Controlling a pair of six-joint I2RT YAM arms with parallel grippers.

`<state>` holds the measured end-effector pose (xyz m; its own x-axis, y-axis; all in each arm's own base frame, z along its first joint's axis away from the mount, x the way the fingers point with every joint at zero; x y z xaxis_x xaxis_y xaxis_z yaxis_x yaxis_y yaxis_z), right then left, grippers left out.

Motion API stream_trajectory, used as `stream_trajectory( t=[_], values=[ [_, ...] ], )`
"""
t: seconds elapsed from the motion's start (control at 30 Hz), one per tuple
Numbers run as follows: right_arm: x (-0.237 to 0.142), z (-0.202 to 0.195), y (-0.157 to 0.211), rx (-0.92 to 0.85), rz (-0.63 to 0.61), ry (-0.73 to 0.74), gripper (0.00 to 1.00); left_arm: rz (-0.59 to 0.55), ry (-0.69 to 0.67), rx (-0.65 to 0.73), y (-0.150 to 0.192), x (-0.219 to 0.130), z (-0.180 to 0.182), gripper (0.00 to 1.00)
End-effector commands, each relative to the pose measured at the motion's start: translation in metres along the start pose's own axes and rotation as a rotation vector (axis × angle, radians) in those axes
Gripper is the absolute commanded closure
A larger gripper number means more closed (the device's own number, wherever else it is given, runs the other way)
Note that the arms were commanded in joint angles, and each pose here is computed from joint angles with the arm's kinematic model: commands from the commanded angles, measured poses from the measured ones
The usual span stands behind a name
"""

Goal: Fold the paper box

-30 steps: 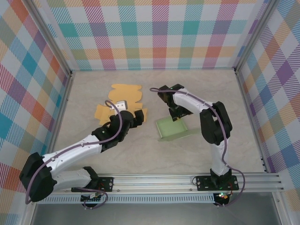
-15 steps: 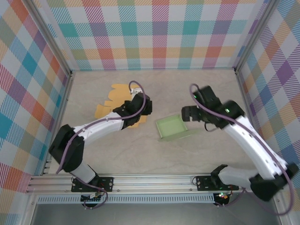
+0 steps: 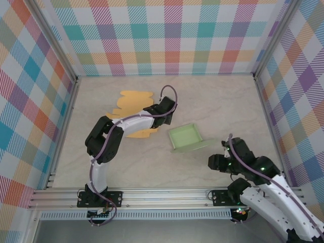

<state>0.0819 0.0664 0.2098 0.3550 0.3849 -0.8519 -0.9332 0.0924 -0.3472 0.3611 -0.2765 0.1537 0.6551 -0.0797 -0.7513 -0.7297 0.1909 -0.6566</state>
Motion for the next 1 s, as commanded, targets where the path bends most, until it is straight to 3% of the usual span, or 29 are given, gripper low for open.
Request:
stream_trajectory(
  t=[0.0, 0.17, 0.33, 0.6, 0.97],
  values=[
    [0.030, 0.006, 0.001, 0.103, 0.008, -0.162, 0.51, 0.067, -0.011, 0.050, 0.006, 0.006, 0.003, 0.49],
    [0.070, 0.009, -0.008, 0.160, -0.028, -0.225, 0.53, 0.113, -0.005, 0.064, 0.019, 0.016, 0.002, 0.53],
    [0.098, 0.013, -0.024, 0.164, -0.033, -0.173, 0.54, 0.158, 0.037, 0.064, 0.035, 0.019, -0.001, 0.55],
    [0.115, 0.004, -0.056, 0.194, -0.084, -0.111, 0.56, 0.189, 0.070, 0.070, 0.054, 0.009, -0.006, 0.56],
    [0.135, -0.011, -0.110, 0.225, -0.097, -0.182, 0.56, 0.148, 0.218, -0.024, 0.082, -0.031, -0.028, 0.56]
  ],
)
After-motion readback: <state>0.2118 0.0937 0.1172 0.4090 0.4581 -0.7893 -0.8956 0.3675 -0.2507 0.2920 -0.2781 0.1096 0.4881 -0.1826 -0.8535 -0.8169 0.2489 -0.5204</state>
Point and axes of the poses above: each hand's point on the last joint's axis, 136 mm out from that joint toward the fingers, its own x axis out along the fingers, its own z axis along the line the jaws close on, y = z × x, the point moved 10 cm from there along -x, back along the fingers, and after that the axes turned 3 degrees about -x, right-handed, at the moved point
